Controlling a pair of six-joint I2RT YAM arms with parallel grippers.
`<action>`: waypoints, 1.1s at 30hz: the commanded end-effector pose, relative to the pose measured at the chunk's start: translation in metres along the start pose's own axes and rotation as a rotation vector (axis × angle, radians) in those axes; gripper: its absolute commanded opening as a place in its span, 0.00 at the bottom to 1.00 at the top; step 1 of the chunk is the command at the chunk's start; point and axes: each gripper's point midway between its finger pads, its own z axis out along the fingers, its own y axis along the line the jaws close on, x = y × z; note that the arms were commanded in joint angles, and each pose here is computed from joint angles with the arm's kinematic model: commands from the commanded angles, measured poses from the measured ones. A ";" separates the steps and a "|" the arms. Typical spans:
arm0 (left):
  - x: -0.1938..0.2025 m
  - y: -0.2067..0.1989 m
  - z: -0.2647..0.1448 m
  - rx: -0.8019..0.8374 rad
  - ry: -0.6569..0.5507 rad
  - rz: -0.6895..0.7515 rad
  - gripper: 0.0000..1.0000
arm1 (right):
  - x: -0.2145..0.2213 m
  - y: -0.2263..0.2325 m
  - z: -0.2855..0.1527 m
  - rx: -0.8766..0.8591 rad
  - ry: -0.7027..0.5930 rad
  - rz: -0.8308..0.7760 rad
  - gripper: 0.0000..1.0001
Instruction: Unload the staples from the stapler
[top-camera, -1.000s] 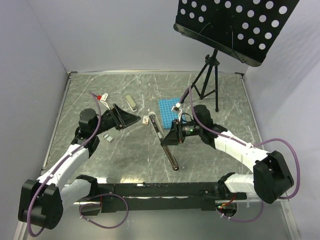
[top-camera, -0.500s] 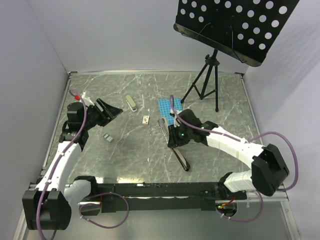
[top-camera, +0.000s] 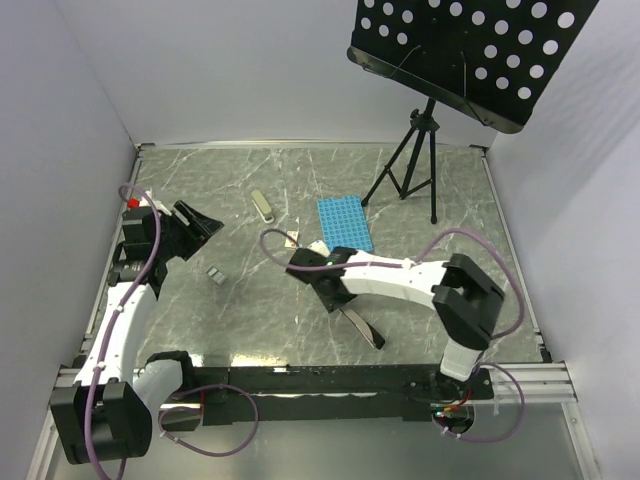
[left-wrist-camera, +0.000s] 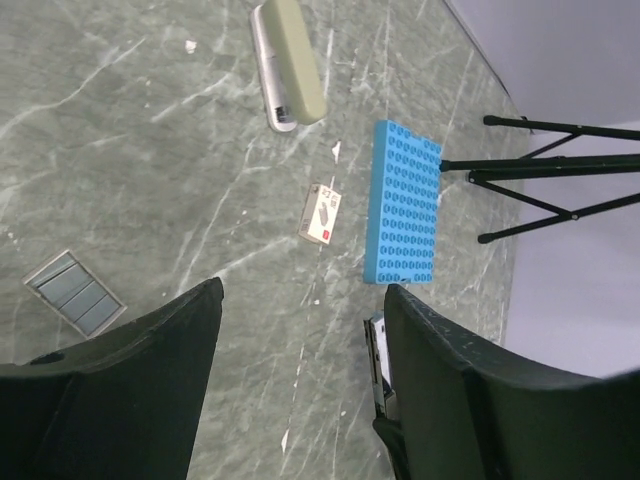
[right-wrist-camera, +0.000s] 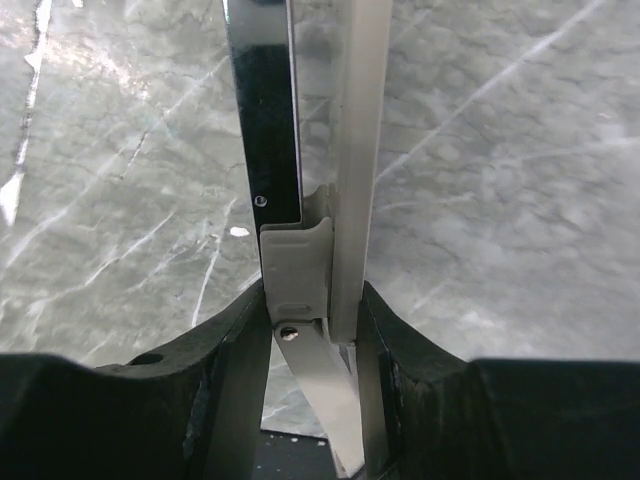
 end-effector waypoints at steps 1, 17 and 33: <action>-0.004 0.010 -0.003 -0.034 -0.025 -0.012 0.70 | -0.010 -0.024 -0.023 0.278 -0.039 -0.050 0.00; -0.004 0.021 -0.004 -0.053 -0.042 -0.048 0.72 | -0.022 -0.033 -0.049 0.614 -0.026 -0.262 0.00; -0.020 0.031 -0.005 -0.087 -0.095 -0.093 0.73 | -0.004 -0.010 -0.022 0.732 0.044 -0.414 0.00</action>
